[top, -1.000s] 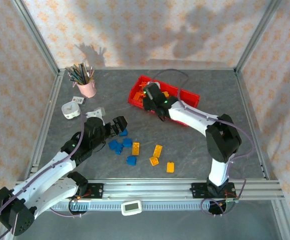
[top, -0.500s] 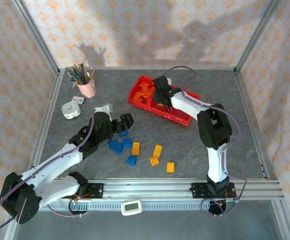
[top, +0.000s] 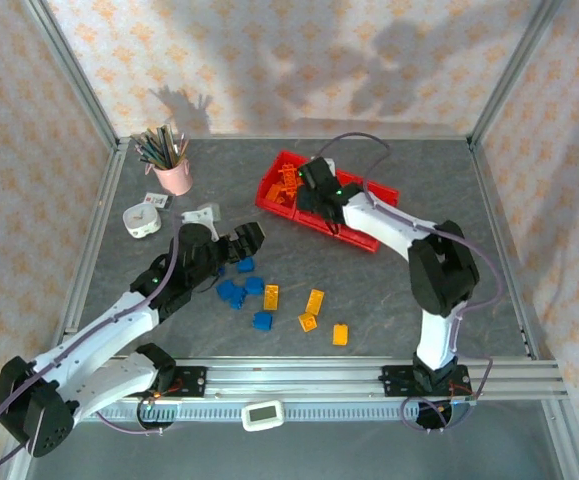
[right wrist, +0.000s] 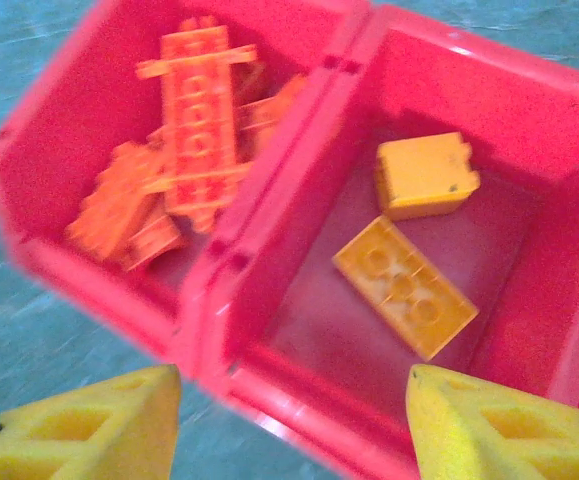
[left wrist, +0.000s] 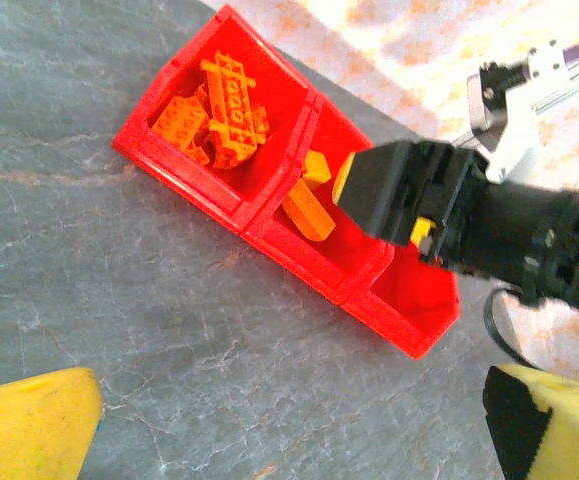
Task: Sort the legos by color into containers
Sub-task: Rotate the lego at the bottom-center of the table.
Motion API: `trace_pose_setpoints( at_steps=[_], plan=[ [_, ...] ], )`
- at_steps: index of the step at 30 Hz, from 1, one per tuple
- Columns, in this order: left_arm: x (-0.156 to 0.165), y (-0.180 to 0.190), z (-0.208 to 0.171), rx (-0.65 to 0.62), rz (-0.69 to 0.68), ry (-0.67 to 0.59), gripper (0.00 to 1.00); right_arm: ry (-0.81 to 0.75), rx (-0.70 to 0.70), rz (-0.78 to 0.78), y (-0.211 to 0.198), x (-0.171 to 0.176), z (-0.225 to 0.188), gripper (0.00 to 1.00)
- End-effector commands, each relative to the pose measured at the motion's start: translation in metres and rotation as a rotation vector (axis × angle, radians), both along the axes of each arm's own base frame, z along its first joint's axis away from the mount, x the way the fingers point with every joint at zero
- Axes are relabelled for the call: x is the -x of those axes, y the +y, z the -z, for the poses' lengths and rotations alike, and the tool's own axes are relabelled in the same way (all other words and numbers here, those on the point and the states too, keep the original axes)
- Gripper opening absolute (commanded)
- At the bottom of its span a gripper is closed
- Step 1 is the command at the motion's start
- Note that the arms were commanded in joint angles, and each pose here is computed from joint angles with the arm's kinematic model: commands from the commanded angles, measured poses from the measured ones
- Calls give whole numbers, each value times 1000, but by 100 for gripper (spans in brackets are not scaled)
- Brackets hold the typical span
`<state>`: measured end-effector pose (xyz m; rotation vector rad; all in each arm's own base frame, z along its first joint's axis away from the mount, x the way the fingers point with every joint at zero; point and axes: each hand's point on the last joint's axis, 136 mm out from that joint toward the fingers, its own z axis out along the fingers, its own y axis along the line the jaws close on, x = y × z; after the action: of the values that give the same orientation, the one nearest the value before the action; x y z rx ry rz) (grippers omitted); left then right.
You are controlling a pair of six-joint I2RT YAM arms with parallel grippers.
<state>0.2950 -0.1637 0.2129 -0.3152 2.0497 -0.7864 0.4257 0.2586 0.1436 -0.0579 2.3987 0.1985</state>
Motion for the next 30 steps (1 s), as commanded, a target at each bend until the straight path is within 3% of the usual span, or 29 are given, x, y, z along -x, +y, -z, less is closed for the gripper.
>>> trace_pose_setpoints(
  at_steps=[1, 20, 30],
  plan=[
    [8, 14, 7, -39, -42, 3, 99, 4, 8, -6, 5, 27, -3, 63],
    [35, 58, 26, -69, -189, 36, 99, 105, -56, -120, 89, 142, 51, 71],
    [41, 64, 28, -63, -203, 42, 99, 184, 36, -132, 88, 171, 90, 73]
  ],
)
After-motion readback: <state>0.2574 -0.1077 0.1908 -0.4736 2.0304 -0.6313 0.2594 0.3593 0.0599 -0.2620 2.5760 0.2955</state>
